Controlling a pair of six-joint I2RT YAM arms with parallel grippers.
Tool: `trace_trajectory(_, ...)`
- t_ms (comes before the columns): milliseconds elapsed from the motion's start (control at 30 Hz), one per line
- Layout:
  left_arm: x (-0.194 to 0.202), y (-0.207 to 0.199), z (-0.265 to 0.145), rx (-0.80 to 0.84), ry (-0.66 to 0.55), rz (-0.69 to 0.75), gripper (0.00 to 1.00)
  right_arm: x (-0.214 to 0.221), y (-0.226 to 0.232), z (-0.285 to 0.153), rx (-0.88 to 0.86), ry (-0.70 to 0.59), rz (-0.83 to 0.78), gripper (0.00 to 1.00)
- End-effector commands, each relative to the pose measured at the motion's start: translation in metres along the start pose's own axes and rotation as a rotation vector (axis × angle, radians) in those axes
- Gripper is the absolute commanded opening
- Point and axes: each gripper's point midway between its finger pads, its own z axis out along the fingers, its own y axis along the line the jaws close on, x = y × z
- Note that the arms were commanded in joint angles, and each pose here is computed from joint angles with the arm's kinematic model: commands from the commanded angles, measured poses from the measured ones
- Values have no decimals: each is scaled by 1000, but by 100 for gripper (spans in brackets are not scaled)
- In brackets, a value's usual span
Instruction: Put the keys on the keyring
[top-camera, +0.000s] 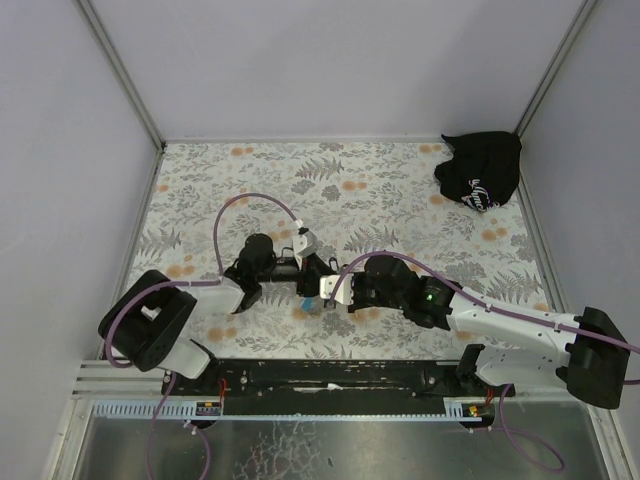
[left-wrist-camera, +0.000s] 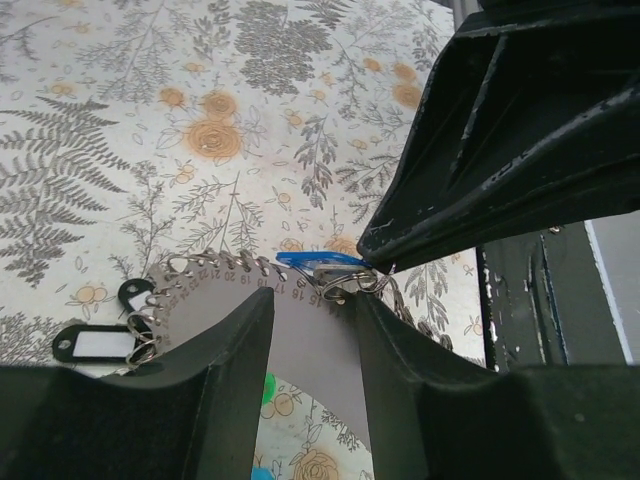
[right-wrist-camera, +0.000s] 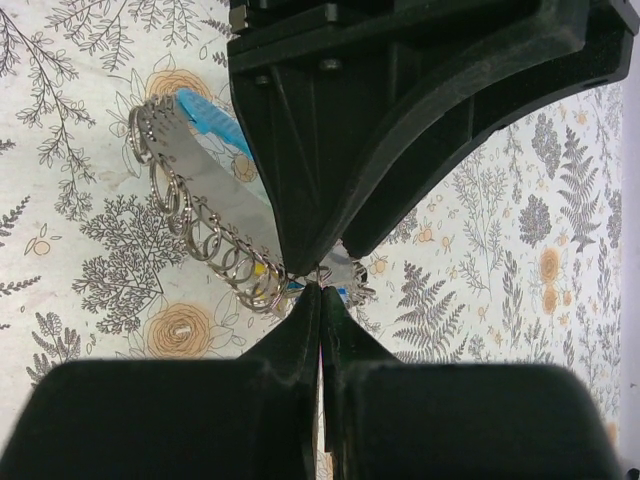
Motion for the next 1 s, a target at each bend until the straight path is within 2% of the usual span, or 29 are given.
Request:
trace_trajectory(0, -7, -8, 5, 101, -4, 38, 38, -33, -30, -12, 89, -76, -27, 0)
trace_trajectory(533, -4, -21, 10, 203, -5, 30, 39, -36, -28, -11, 75, -88, -27, 0)
trace_trajectory(733, -7, -24, 11, 208, -13, 37, 31, -36, -27, -11, 66, -87, -25, 0)
trace_trajectory(967, -12, -27, 14, 212, -29, 45, 29, -38, -24, -10, 47, -94, -21, 0)
